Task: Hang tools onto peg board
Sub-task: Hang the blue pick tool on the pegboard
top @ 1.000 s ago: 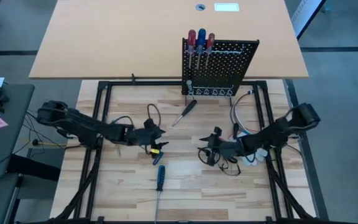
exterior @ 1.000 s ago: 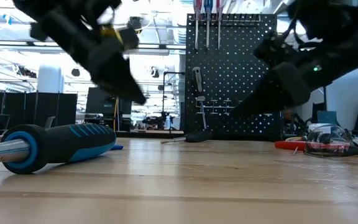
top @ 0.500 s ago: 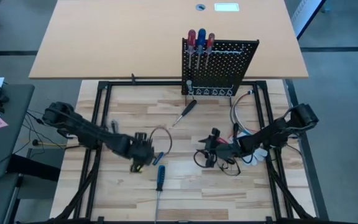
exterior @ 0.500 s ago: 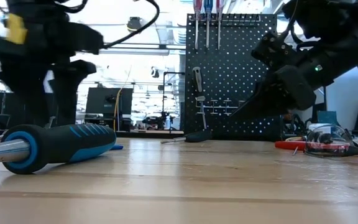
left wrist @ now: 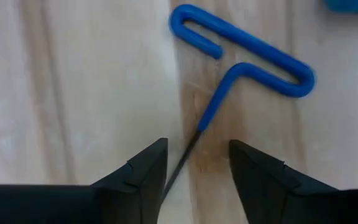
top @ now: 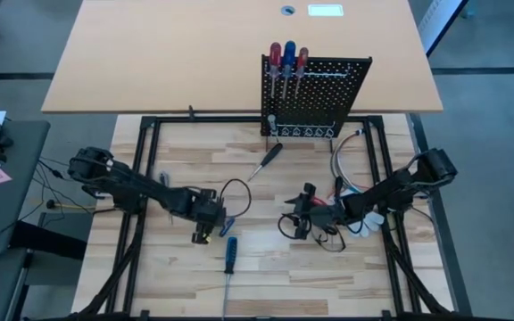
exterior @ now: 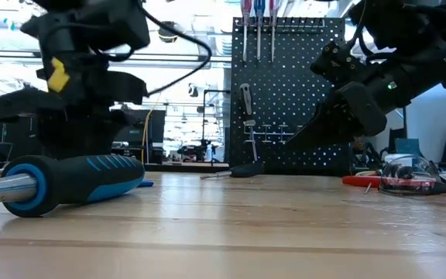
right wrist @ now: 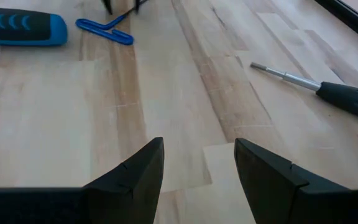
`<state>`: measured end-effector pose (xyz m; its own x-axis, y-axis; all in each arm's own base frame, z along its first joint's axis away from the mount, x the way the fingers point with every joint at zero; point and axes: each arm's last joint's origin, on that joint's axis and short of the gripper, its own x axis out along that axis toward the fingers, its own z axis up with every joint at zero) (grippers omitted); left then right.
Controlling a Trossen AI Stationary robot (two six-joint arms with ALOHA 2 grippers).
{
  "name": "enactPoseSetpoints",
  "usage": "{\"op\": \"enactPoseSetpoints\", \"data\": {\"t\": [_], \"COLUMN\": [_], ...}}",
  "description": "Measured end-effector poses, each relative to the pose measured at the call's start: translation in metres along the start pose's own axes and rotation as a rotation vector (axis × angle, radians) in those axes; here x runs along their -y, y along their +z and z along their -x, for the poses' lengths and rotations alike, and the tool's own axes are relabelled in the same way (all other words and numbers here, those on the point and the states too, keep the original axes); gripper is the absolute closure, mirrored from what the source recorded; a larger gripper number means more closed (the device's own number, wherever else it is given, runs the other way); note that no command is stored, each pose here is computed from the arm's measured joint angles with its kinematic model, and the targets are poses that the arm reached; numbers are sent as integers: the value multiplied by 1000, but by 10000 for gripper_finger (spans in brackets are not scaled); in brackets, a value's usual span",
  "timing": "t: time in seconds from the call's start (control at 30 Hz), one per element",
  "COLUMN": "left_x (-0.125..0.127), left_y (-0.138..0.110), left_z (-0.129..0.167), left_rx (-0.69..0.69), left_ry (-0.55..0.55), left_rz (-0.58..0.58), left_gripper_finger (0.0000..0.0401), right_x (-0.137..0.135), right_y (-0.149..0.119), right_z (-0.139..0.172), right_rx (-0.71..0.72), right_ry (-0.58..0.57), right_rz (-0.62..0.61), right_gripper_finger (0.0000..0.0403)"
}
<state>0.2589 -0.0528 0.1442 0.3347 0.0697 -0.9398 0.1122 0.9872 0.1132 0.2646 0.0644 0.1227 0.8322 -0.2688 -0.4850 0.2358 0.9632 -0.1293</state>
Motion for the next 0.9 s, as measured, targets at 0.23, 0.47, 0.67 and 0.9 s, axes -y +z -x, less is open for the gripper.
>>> {"op": "enactPoseSetpoints", "data": {"t": [0.23,0.47,0.67,0.9], "left_x": [-15,-16,-17,-18], "left_y": [-8,-5,-2,6], "left_z": [-14,-25,-26,-18], "left_rx": [-27,-22,10,145], "left_ry": [-69,-37,-11,9], "left_rz": [0,-33,1,35], "left_gripper_finger": [290,360,397,400], "right_x": [0,0,0,-9], "right_y": [0,0,0,0], "right_z": [0,0,0,5], "right_rx": [-4,-3,-3,13], "right_ry": [-1,0,0,33], "right_rz": [2,1,2,30], "right_gripper_finger": [200,200,200,200]}}
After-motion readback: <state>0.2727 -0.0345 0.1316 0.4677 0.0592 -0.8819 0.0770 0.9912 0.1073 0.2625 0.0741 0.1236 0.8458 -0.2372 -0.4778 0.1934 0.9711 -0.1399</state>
